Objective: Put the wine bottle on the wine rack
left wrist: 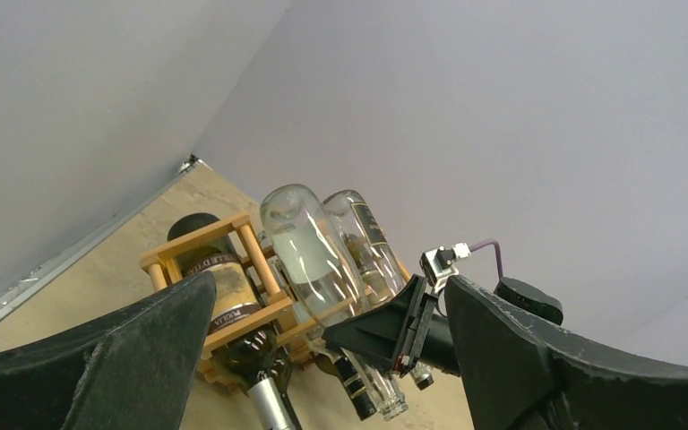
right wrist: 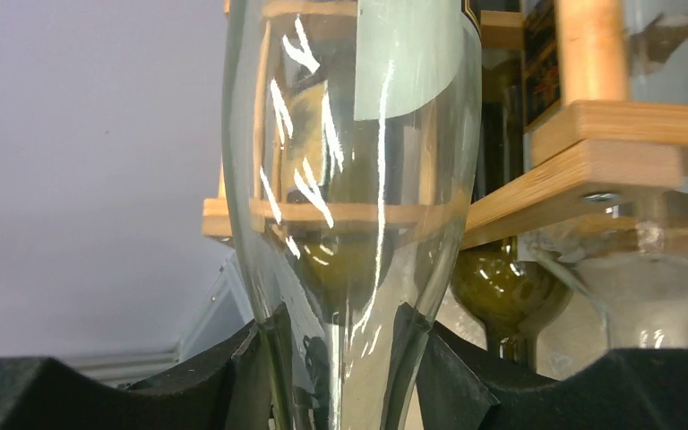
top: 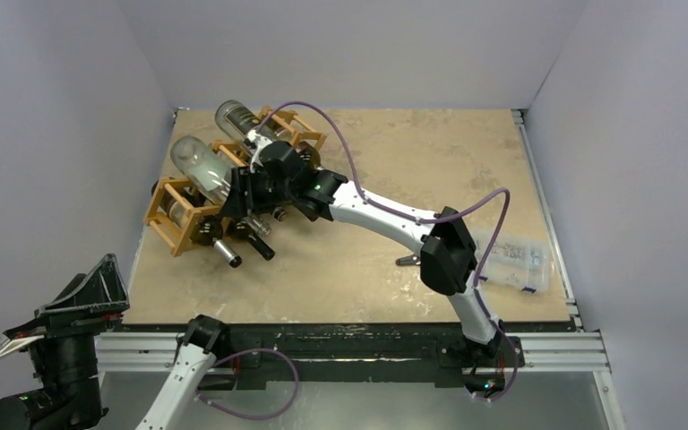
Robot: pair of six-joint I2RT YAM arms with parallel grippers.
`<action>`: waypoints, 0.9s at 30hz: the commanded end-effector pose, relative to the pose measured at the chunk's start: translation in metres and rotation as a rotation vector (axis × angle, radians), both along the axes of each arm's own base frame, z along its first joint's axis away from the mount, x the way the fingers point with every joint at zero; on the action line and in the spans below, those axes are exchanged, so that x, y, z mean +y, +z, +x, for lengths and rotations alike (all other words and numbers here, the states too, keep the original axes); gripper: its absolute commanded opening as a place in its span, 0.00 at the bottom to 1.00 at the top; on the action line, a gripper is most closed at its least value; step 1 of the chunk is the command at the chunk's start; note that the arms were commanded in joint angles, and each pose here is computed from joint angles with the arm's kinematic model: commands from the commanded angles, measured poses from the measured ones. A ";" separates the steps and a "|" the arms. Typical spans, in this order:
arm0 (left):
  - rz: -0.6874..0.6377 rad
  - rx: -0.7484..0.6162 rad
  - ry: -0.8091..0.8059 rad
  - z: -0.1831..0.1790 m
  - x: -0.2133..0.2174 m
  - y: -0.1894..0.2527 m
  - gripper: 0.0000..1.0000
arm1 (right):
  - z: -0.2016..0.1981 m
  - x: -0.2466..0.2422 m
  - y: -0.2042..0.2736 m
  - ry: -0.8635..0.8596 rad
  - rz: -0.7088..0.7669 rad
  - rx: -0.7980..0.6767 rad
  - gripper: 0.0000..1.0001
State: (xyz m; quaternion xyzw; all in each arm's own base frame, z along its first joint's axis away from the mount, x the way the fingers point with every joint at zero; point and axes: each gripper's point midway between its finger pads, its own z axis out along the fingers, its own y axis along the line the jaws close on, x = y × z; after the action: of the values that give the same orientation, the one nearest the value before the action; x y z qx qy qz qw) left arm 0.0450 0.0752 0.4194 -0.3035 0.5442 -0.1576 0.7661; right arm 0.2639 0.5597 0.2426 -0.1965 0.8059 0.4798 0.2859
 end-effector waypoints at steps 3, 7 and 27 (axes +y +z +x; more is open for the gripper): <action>0.043 -0.029 0.026 -0.008 0.007 0.008 1.00 | 0.014 0.005 0.142 0.020 0.352 -0.166 0.00; 0.053 -0.029 0.026 -0.007 0.007 0.009 1.00 | 0.014 0.010 0.133 0.038 0.351 -0.144 0.00; 0.017 -0.007 0.015 -0.001 0.004 0.002 1.00 | 0.022 0.001 0.087 -0.007 0.243 -0.154 0.59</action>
State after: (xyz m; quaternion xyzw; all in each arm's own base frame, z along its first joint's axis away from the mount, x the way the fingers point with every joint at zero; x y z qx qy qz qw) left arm 0.0435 0.0783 0.4198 -0.2935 0.5462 -0.1400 0.7719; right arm 0.2717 0.5659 0.2294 -0.1884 0.8035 0.5016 0.2594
